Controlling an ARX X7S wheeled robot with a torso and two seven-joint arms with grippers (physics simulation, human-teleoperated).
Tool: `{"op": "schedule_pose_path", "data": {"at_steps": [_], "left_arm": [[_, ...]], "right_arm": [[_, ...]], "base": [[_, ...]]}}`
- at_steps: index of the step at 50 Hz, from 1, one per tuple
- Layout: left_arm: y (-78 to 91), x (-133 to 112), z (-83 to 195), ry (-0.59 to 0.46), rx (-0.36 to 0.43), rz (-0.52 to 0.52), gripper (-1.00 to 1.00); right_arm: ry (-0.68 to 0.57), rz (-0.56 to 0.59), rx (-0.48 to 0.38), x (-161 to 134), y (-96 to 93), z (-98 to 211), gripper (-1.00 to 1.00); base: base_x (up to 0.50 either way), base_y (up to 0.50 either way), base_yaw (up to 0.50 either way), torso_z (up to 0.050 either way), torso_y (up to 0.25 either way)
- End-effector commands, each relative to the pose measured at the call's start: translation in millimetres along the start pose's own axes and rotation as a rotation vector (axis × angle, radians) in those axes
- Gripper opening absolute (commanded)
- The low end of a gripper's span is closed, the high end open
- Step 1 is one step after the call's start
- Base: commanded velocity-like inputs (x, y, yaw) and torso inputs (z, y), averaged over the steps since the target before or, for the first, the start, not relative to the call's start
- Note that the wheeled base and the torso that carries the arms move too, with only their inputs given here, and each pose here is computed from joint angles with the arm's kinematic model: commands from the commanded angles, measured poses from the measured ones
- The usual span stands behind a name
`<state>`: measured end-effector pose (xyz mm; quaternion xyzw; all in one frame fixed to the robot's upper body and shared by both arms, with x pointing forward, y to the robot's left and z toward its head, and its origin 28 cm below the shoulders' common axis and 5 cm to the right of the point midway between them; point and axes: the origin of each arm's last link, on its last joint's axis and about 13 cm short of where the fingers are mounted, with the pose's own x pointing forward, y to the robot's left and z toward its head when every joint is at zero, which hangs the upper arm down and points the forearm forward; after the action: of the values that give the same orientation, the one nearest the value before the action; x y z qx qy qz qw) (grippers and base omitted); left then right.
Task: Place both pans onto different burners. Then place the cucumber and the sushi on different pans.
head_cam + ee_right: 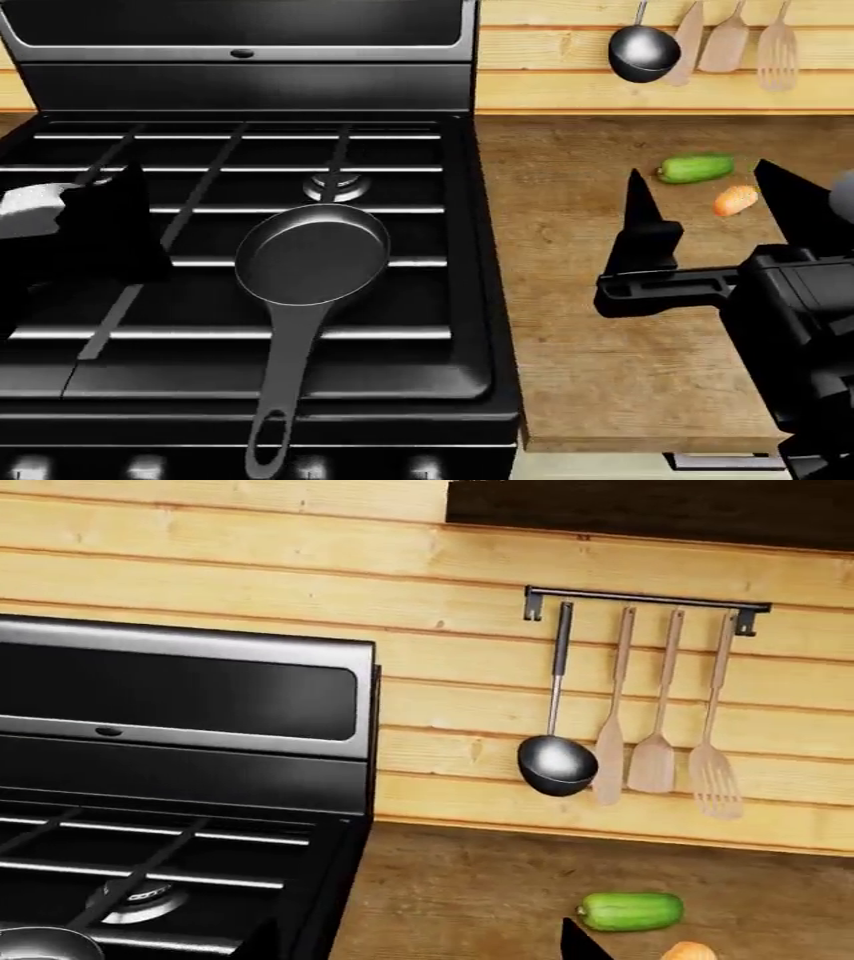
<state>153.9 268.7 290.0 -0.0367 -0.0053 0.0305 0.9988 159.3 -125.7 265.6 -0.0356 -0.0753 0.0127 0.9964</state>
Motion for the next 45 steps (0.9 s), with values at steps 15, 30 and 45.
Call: {"op": "schedule_pose_path", "data": {"at_steps": [15,30,45], "left_arm": [[-0.9,1.5,-1.8,0.007,-0.003,-0.007,1.00],[-1.4,1.9,0.5,-0.002,0.000,-0.010,1.00],[0.5,1.9,-2.8,0.008,-0.006,-0.010,1.00]], "right_arm": [[0.002,0.000,0.014,-0.1,-0.7,-1.2,1.00],[0.000,-0.001,0.014,-0.1,-1.0,0.3,1.00],[0.002,0.001,0.012,0.2,-0.4,-1.9,1.00]], "base": [[0.00,-0.50,0.00,0.000,0.000],[0.00,-0.50,0.00,0.000,0.000],[0.00,-0.50,0.00,0.000,0.000]]}}
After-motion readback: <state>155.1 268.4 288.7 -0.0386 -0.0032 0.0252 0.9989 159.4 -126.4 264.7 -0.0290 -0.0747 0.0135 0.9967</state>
